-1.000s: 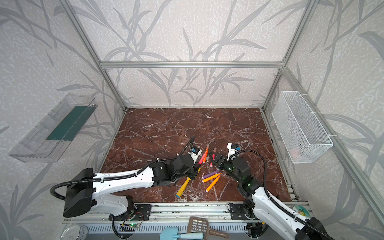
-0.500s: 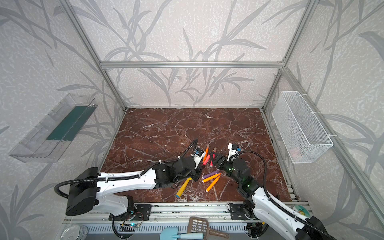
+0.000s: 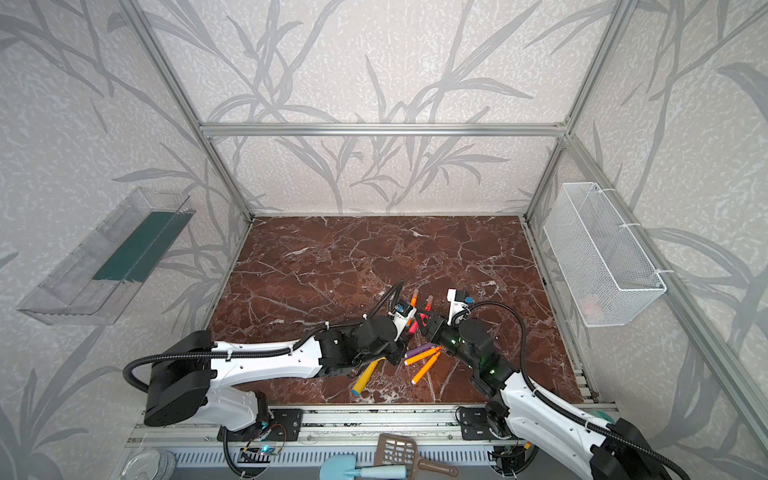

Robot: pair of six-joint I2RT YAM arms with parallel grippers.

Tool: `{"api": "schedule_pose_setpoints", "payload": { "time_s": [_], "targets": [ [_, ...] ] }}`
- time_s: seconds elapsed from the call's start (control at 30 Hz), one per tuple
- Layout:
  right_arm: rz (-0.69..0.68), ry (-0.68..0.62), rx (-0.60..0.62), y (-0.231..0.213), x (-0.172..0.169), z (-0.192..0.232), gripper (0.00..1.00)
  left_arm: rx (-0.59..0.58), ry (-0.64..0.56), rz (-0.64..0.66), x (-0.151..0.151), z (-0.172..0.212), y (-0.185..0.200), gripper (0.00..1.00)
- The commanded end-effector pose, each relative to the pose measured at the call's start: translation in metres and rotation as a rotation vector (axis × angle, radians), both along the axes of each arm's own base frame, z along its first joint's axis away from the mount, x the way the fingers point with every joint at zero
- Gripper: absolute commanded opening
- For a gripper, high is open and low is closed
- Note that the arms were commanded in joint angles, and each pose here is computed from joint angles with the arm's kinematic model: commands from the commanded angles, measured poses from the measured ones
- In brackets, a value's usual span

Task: Insert the pens into the pen caps
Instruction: 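Bring the upright pink marker toward the table centre while the right gripper approaches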

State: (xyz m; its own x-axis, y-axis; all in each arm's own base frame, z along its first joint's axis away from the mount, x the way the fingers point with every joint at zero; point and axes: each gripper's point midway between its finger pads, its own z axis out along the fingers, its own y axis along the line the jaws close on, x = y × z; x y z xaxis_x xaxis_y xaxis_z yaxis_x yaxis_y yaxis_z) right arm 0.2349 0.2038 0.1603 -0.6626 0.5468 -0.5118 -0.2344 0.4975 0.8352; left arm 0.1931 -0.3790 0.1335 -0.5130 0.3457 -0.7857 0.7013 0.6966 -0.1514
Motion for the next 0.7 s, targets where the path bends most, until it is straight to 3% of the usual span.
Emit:
{"api": "schedule_pose_setpoints", "payload": {
  "time_s": [0.0,0.17,0.27,0.37,0.43,0.67],
  "targets": [
    [-0.007,-0.034,0.016,0.004,0.005,0.013,0.21,-0.042,-0.034,-0.014,0.003,0.019,-0.012,0.00],
    [0.004,-0.010,0.018,0.009,0.006,0.008,0.05,-0.048,-0.038,-0.016,0.002,0.018,-0.011,0.00],
    [0.007,0.008,0.035,0.011,0.006,0.006,0.00,-0.060,-0.049,-0.012,0.003,0.018,-0.010,0.13],
    [0.005,0.028,0.068,0.012,0.004,0.003,0.00,-0.071,-0.067,-0.009,0.004,0.015,-0.010,0.30],
    [0.007,0.034,0.090,0.013,0.002,0.003,0.00,-0.079,-0.077,-0.012,0.005,0.014,-0.011,0.36],
    [0.034,0.016,0.138,0.017,-0.008,0.011,0.00,-0.083,-0.095,-0.012,0.009,0.006,-0.016,0.43]
  ]
}}
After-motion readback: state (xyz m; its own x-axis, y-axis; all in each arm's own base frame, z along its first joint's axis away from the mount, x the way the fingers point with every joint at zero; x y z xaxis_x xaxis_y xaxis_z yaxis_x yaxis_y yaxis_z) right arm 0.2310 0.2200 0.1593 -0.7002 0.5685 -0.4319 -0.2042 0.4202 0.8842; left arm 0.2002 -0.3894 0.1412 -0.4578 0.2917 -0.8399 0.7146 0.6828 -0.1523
